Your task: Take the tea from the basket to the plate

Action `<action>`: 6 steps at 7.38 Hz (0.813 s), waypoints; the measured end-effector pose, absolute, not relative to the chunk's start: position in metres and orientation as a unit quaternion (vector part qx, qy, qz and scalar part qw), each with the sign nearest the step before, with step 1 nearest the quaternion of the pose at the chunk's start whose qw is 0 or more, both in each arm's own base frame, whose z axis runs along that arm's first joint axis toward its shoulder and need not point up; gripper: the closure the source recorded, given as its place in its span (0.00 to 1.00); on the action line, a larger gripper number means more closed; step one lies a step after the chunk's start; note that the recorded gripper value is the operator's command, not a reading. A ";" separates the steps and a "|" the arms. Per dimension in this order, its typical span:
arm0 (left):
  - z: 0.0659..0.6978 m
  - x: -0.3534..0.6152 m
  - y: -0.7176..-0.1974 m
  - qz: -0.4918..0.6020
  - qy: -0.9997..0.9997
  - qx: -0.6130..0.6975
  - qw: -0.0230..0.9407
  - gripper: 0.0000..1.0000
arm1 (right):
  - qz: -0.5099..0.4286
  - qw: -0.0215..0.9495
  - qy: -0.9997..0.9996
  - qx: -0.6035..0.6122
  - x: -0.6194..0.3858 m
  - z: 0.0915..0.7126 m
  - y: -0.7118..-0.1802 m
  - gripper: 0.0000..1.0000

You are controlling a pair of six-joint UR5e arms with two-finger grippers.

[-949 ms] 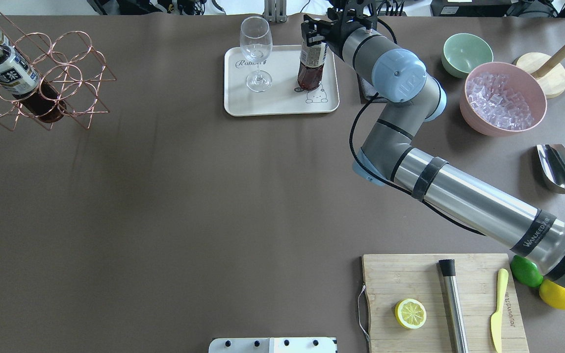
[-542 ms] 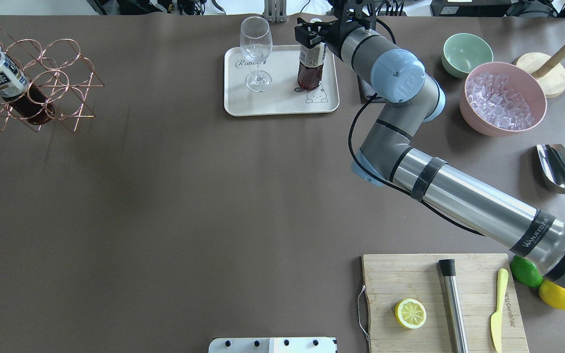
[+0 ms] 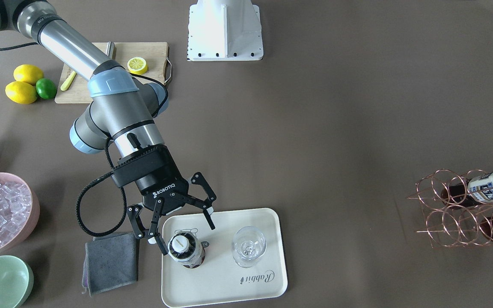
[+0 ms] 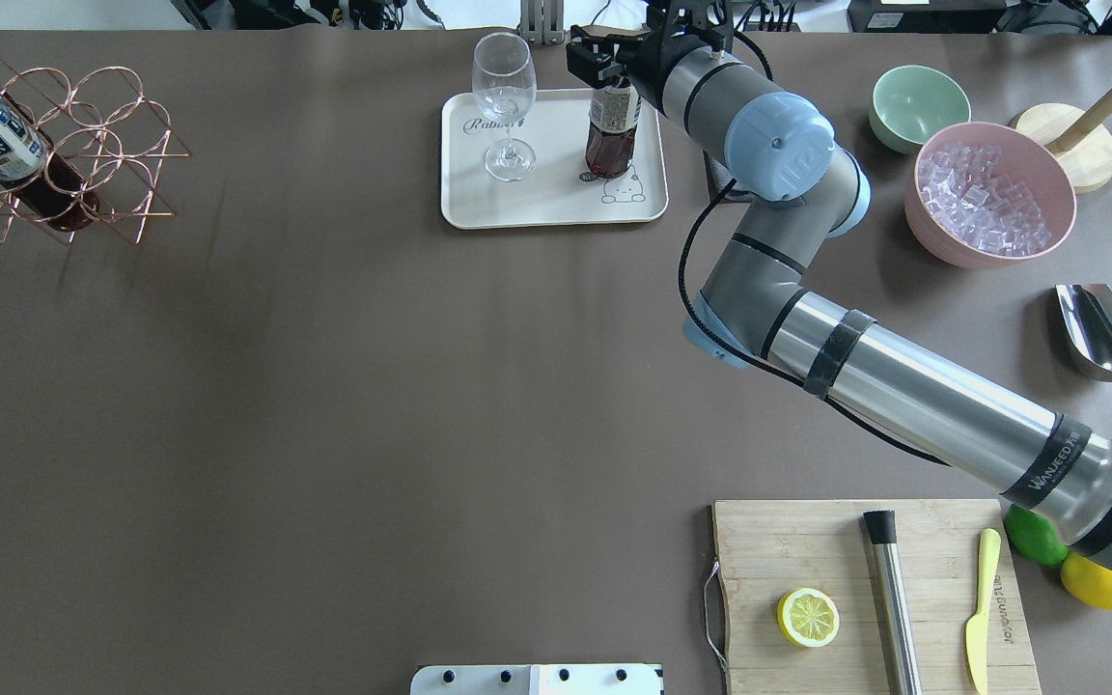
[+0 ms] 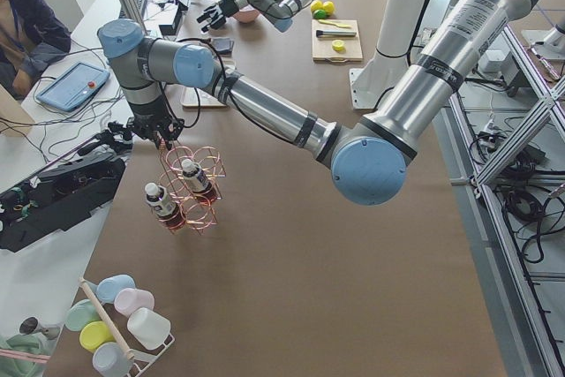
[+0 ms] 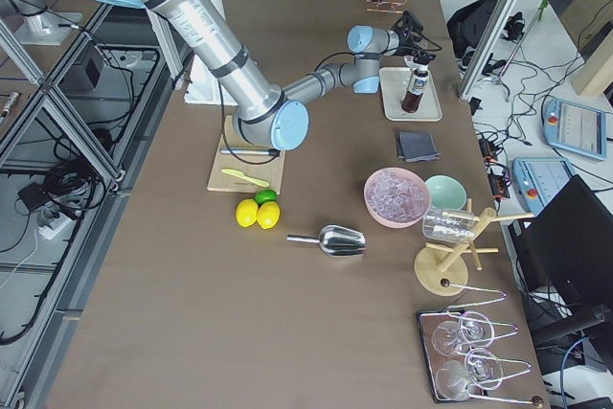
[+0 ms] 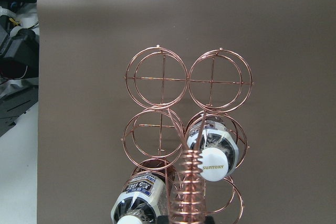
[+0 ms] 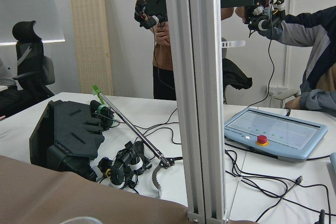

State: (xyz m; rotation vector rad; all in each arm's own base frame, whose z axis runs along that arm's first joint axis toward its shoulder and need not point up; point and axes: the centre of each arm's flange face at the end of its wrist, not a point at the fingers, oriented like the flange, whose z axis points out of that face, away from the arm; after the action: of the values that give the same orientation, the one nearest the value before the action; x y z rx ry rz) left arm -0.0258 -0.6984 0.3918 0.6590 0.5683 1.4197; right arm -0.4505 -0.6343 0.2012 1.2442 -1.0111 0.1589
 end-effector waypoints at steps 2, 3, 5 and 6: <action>0.419 -0.029 -0.712 0.629 0.249 0.296 0.674 1.00 | 0.052 0.705 -0.460 0.538 -0.403 0.172 -0.650 0.00; 0.424 -0.029 -0.714 0.629 0.249 0.296 0.674 1.00 | 0.044 0.714 -0.461 0.525 -0.379 0.165 -0.655 0.00; 0.430 -0.029 -0.714 0.629 0.249 0.294 0.675 1.00 | 0.057 0.742 -0.462 0.482 -0.348 0.202 -0.665 0.00; 0.435 -0.028 -0.713 0.630 0.247 0.296 0.674 1.00 | 0.075 0.762 -0.461 0.448 -0.330 0.229 -0.671 0.00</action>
State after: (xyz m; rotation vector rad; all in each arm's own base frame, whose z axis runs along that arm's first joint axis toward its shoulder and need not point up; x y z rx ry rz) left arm -0.0278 -0.7126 0.4352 0.6654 0.5566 1.4179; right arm -0.3297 -0.6709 0.2291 0.9756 -1.0031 0.1624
